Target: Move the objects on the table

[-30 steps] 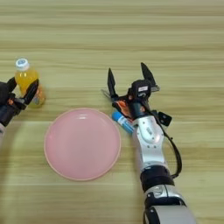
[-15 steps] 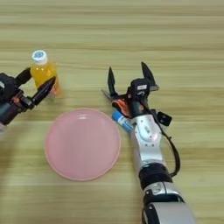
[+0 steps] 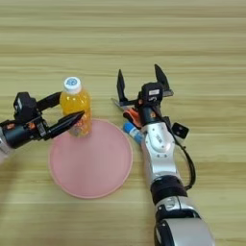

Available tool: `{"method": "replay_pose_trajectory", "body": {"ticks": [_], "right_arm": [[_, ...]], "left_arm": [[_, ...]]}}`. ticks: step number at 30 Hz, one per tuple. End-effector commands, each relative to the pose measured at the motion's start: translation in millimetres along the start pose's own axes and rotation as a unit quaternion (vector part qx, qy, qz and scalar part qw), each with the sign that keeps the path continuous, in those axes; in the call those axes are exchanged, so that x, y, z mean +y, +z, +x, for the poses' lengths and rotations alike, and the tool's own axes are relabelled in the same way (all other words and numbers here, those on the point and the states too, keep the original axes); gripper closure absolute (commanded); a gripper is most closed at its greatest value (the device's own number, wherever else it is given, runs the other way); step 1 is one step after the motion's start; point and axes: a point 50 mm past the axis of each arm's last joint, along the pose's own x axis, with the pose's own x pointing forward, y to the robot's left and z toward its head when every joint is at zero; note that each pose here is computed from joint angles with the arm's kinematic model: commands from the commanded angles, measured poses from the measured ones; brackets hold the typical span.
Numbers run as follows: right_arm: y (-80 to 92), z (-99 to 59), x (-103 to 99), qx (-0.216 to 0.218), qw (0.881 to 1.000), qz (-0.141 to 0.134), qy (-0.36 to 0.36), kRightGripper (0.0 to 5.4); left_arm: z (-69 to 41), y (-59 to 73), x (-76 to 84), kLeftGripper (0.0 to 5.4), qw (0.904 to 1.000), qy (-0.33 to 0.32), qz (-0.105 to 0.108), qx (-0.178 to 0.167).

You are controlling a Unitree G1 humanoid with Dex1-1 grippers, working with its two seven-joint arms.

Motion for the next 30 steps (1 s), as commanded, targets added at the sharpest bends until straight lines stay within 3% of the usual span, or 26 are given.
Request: {"method": "replay_pose_trajectory", "body": {"ticks": [1,6,10,17,21,30], "right_arm": [[4.2,6.3,0.0,-0.013,1.0,0.001,-0.004,0.0],[4.5,6.7,0.7,-0.013,1.0,0.002,-0.005,0.0],[4.9,7.1,1.5,-0.015,1.0,0.003,-0.005,0.0],[5.8,7.8,2.8,-0.016,1.0,0.005,-0.006,0.0],[6.1,7.9,2.8,-0.017,1.0,0.005,-0.007,0.0],[5.5,8.9,1.4,-0.013,1.0,0.012,-0.013,0.0]], "left_arm": [[3.1,0.4,-3.8,1.98,0.9991,-0.04,-0.013,-0.003],[5.1,-6.8,-4.7,1.98,0.9979,-0.057,-0.03,0.009],[4.2,-14.2,-2.4,1.98,0.9965,-0.058,-0.059,0.012],[1.5,-28.8,0.8,1.98,0.9961,-0.048,-0.07,0.024],[0.1,-32.6,2.9,1.98,0.9963,-0.044,-0.069,0.026],[-5.9,-42.1,0.0,1.98,0.9968,-0.055,-0.025,0.051]]}}
